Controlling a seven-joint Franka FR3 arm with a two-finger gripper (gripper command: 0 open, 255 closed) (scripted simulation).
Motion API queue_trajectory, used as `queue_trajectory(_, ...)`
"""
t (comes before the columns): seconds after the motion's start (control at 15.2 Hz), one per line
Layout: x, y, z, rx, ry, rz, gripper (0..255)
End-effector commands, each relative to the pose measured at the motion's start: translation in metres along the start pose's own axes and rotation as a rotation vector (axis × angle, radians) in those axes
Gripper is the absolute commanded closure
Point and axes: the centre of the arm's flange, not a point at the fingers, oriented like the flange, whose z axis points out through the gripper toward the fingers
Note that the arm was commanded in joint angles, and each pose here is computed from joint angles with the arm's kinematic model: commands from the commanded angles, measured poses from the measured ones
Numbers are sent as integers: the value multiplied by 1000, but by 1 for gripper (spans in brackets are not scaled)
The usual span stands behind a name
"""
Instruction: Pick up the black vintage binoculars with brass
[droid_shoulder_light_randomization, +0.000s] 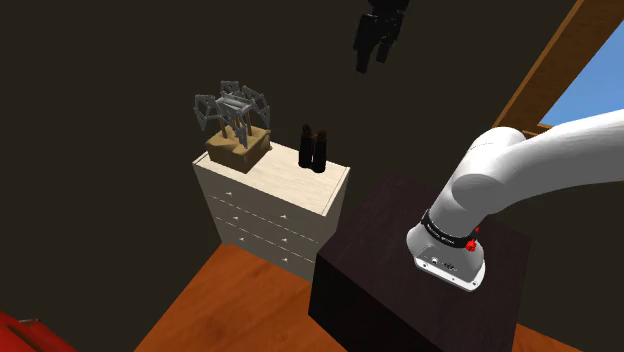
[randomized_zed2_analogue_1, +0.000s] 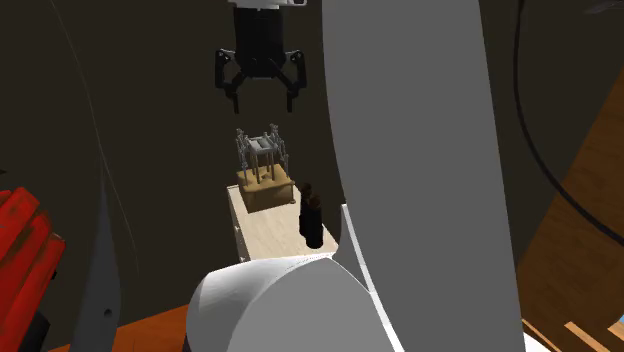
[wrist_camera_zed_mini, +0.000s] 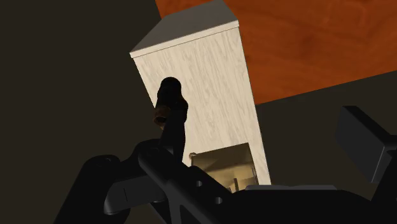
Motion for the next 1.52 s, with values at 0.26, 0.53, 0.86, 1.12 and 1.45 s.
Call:
queue_trajectory(0.26, 26, 18, 43, -1, -3, 8, 0)
queue_trajectory(0.53, 51, 36, 85, -2, -6, 16, 0)
queue_trajectory(0.86, 82, 60, 139, -3, -9, 25, 0)
queue_trajectory(1.12, 107, 78, 182, -4, -12, 33, 0)
queue_trajectory(1.45, 138, 102, 235, -5, -16, 43, 0)
